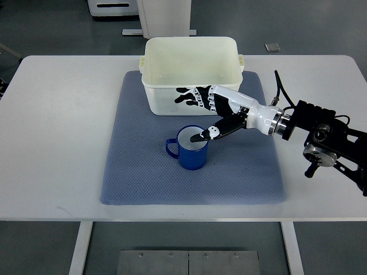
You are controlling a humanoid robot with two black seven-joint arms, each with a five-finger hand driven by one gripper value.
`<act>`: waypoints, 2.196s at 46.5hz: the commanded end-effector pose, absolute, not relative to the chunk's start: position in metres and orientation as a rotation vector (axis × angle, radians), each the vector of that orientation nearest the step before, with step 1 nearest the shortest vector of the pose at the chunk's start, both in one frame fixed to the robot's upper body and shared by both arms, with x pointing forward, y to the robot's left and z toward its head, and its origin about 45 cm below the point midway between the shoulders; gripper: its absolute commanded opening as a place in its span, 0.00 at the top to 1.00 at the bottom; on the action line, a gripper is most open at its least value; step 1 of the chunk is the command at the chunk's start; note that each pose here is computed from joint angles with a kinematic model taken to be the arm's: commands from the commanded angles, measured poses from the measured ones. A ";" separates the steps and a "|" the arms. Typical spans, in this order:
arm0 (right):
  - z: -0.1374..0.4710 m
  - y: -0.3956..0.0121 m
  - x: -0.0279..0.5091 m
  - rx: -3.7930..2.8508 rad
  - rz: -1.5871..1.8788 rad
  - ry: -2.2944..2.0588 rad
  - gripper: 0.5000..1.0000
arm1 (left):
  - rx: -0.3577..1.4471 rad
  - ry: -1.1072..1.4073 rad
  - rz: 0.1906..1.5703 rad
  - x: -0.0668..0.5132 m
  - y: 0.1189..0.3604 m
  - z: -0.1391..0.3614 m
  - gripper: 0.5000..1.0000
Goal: Place cup in box with right hand
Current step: 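Close the right hand's fingers around the blue mug's body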
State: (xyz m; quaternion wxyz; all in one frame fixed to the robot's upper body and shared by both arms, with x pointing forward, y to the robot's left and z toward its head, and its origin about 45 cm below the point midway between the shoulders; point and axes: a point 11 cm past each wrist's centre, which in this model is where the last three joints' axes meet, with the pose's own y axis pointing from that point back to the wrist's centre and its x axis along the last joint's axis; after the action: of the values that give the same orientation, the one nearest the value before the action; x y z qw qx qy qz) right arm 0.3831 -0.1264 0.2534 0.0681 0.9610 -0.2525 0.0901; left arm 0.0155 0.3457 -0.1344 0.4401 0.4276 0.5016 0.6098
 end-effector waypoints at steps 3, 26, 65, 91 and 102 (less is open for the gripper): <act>0.245 -0.129 0.384 2.871 0.262 -0.769 0.06 | 1.062 1.245 1.514 0.015 0.346 -0.134 0.00; 0.228 -0.127 0.391 2.821 0.241 -0.838 0.08 | 1.062 1.245 1.514 0.015 0.346 -0.134 0.00; 0.194 -0.119 0.384 2.779 0.171 -0.817 0.03 | 1.062 1.245 1.514 0.015 0.346 -0.134 0.00; 0.172 -0.120 0.382 2.737 0.131 -0.817 0.02 | 1.062 1.245 1.514 0.015 0.346 -0.134 0.00; 0.168 -0.123 0.381 2.726 0.127 -0.820 0.13 | 1.061 1.246 1.515 0.016 0.346 -0.134 0.00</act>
State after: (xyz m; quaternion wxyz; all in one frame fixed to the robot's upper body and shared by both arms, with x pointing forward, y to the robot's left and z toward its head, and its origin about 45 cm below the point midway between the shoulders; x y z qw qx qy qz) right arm 0.3816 -0.1222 0.1690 0.1450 0.9467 -0.2839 0.0452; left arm 0.0155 0.3457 -0.1344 0.4401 0.4276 0.5016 0.6098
